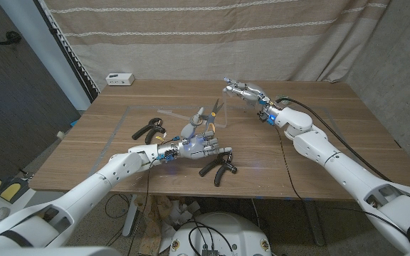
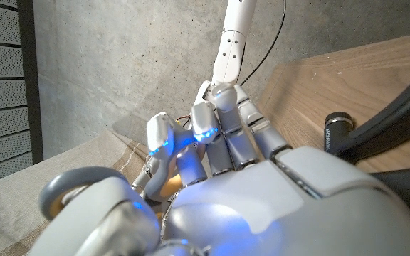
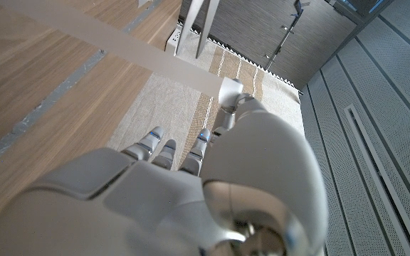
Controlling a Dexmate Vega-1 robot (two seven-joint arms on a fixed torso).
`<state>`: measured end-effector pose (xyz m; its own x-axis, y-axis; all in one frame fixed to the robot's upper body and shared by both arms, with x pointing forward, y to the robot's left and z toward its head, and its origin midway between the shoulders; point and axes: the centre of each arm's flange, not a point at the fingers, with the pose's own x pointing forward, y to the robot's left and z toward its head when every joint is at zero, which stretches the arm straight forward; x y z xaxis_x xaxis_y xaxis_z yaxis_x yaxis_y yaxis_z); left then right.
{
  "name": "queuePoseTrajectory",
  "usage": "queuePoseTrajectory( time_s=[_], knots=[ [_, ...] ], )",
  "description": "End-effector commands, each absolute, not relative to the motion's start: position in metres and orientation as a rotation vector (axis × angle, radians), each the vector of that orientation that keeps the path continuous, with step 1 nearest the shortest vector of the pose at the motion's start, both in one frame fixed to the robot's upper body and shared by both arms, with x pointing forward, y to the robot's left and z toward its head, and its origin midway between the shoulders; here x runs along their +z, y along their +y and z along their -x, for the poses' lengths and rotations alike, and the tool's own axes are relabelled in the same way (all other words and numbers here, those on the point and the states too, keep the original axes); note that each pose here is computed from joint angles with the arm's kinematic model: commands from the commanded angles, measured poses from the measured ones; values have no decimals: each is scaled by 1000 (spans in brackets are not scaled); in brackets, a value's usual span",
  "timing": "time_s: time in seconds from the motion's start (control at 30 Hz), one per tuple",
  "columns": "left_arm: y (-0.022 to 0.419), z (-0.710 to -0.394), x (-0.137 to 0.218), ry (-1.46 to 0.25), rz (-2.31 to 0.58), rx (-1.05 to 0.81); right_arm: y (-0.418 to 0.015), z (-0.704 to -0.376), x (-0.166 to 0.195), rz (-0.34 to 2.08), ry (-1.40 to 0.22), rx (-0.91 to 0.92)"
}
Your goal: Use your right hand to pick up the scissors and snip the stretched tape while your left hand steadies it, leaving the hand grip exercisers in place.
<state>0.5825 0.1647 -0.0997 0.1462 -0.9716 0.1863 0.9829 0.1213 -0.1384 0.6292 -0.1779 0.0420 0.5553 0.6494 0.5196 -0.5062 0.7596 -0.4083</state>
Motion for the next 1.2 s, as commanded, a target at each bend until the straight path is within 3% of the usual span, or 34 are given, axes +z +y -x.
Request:
queuePoseTrajectory(
  time_s=[0.03,1.2],
  knots=[
    [165,-584,-100,-59,257,-1429,-179,-629,42,218,-700,684],
    [164,-591,-100,-64,268,-1445,-183,-626,43,216,-701,677]
  ],
)
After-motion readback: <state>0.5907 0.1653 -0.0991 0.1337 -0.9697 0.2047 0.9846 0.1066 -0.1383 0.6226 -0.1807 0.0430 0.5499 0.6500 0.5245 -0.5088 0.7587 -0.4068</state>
